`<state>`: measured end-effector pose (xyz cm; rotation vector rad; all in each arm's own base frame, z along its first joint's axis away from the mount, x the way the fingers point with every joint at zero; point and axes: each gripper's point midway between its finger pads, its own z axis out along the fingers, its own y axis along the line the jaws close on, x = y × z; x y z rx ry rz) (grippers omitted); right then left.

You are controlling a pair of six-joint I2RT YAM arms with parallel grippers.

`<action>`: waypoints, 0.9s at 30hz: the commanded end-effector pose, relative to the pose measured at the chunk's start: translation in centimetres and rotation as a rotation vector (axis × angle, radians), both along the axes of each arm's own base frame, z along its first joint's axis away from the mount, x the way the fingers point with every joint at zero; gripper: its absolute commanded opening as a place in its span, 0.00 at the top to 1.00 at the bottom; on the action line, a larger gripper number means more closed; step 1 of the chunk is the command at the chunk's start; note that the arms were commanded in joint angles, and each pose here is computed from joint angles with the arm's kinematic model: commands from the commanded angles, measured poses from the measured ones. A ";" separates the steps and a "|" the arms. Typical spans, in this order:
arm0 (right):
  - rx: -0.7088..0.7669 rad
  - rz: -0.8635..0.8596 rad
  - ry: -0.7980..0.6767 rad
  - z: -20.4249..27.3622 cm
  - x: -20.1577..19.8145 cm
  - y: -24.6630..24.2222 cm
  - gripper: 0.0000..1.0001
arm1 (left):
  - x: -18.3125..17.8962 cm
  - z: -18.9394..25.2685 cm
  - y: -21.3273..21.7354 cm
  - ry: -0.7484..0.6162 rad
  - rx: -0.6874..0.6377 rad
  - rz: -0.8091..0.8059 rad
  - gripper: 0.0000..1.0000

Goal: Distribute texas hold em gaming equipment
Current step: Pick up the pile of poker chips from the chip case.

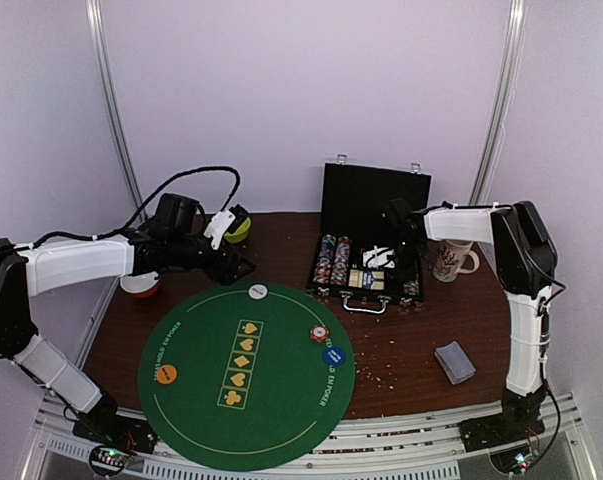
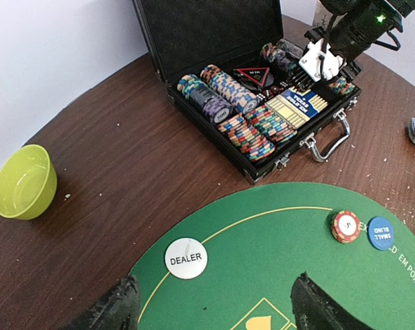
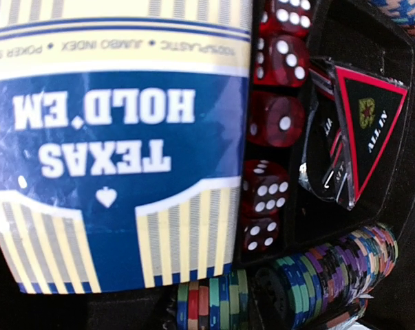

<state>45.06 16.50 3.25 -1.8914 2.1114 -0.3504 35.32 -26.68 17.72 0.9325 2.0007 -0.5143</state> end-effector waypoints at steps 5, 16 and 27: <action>-0.036 -0.064 0.022 0.9 -0.4 -1.1 1.00 | 0.4 0.7 0.2 -0.030 -0.006 -0.001 0.21; 0.231 -0.259 -0.138 9.3 1.4 1.2 1.00 | -0.4 2.7 -0.1 -0.084 -0.050 -0.040 0.21; 0.770 -0.552 -0.146 18.5 0.6 5.1 1.00 | -2.4 6.1 -0.5 -0.172 -0.155 -0.102 0.21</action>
